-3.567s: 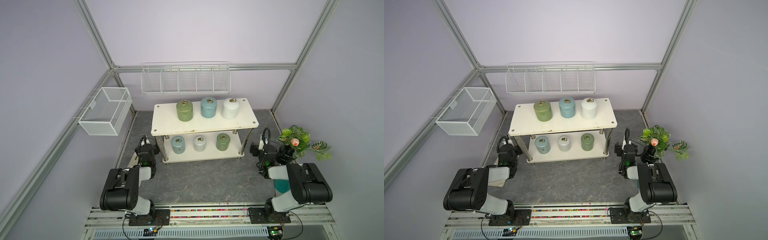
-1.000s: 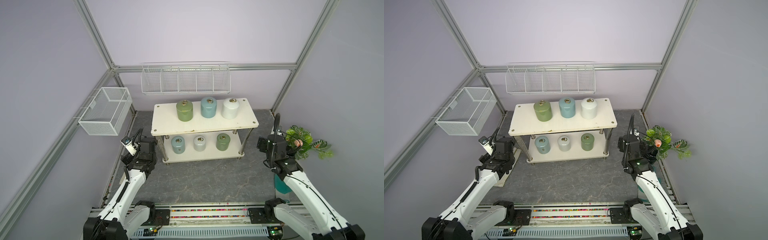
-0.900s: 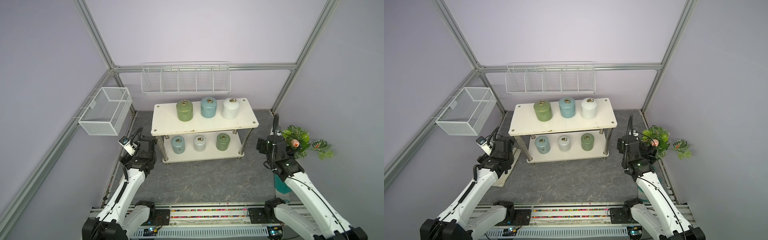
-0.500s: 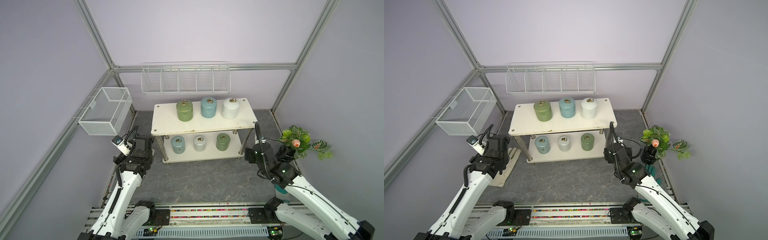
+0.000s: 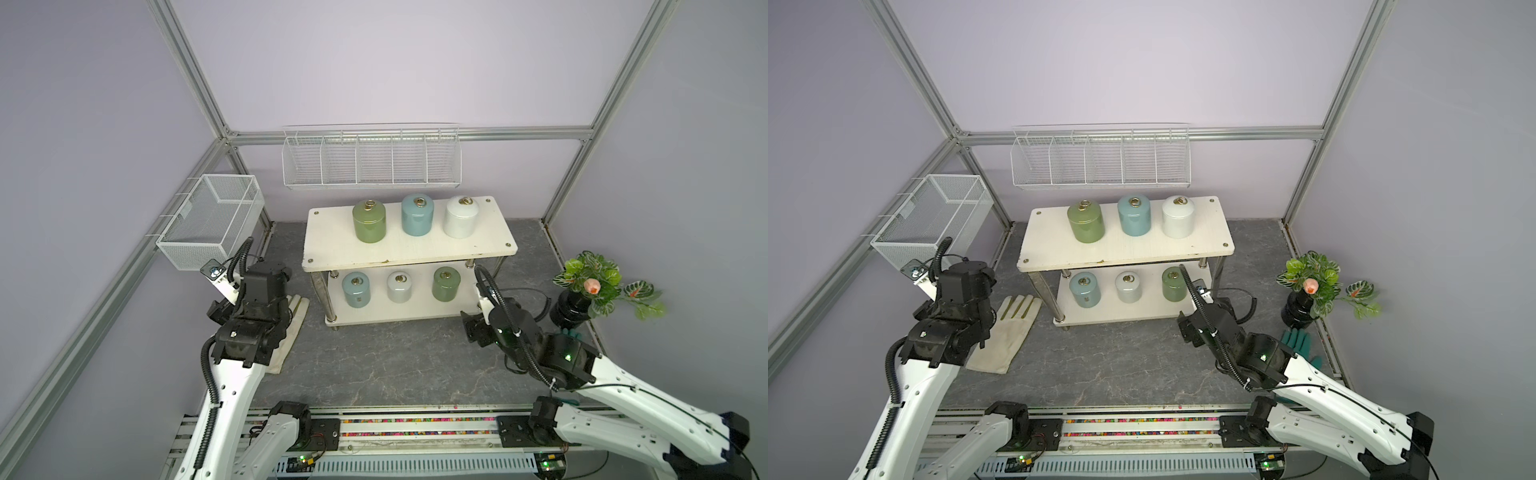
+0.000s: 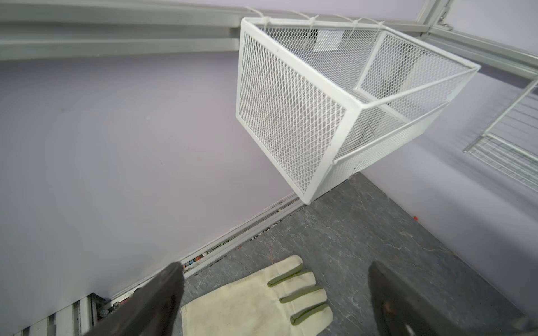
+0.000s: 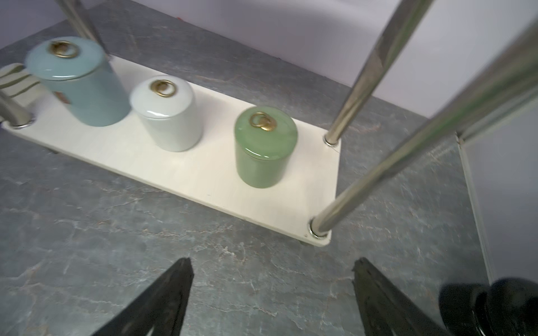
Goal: Remove the tea canisters from the shelf
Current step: Pick up the tea canister from the shelf.
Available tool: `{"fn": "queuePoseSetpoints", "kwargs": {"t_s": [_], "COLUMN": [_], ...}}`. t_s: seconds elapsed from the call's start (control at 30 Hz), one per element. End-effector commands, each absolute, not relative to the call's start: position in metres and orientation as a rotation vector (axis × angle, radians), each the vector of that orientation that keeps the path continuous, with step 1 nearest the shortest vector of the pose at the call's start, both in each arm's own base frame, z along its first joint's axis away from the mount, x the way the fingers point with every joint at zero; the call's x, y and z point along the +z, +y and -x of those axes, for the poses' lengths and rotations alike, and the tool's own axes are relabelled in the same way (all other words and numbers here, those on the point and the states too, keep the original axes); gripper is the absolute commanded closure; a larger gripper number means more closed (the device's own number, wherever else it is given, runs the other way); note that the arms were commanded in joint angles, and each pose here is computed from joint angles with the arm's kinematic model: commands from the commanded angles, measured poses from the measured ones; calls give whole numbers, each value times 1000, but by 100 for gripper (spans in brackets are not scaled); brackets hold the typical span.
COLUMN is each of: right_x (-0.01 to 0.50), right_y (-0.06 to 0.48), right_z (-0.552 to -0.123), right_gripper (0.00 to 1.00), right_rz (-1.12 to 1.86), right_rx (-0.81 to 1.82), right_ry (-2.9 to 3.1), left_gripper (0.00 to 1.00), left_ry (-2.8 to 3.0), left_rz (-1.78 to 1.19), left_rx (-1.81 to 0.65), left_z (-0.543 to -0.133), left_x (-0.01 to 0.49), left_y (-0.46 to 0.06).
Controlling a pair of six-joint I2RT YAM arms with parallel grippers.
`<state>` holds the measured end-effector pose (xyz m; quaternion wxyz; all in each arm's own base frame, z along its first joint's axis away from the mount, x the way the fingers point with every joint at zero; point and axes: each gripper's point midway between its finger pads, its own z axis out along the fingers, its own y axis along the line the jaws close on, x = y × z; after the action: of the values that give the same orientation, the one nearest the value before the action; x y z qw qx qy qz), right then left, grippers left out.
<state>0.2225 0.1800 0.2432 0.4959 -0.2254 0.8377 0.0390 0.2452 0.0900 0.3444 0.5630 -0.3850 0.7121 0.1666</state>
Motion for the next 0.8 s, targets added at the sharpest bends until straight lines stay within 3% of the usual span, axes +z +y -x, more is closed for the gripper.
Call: {"fn": "queuePoseSetpoints", "kwargs": {"t_s": [0.0, 0.53, 0.77], "right_x": [271, 381, 432], "right_y": [212, 256, 237], "right_z": [-215, -219, -235], "right_gripper": [11, 11, 11], "right_rz": [680, 641, 464], "right_rx": [170, 278, 196], "right_ry": [1928, 1632, 1503], "left_gripper": [0, 0, 0], "left_ry": [1724, 1706, 1688], "left_rz": [826, 284, 113], "left_rx": [304, -404, -552], "left_z": [-242, -257, -262], "left_x": [358, 430, 442], "left_y": [78, -36, -70]}}
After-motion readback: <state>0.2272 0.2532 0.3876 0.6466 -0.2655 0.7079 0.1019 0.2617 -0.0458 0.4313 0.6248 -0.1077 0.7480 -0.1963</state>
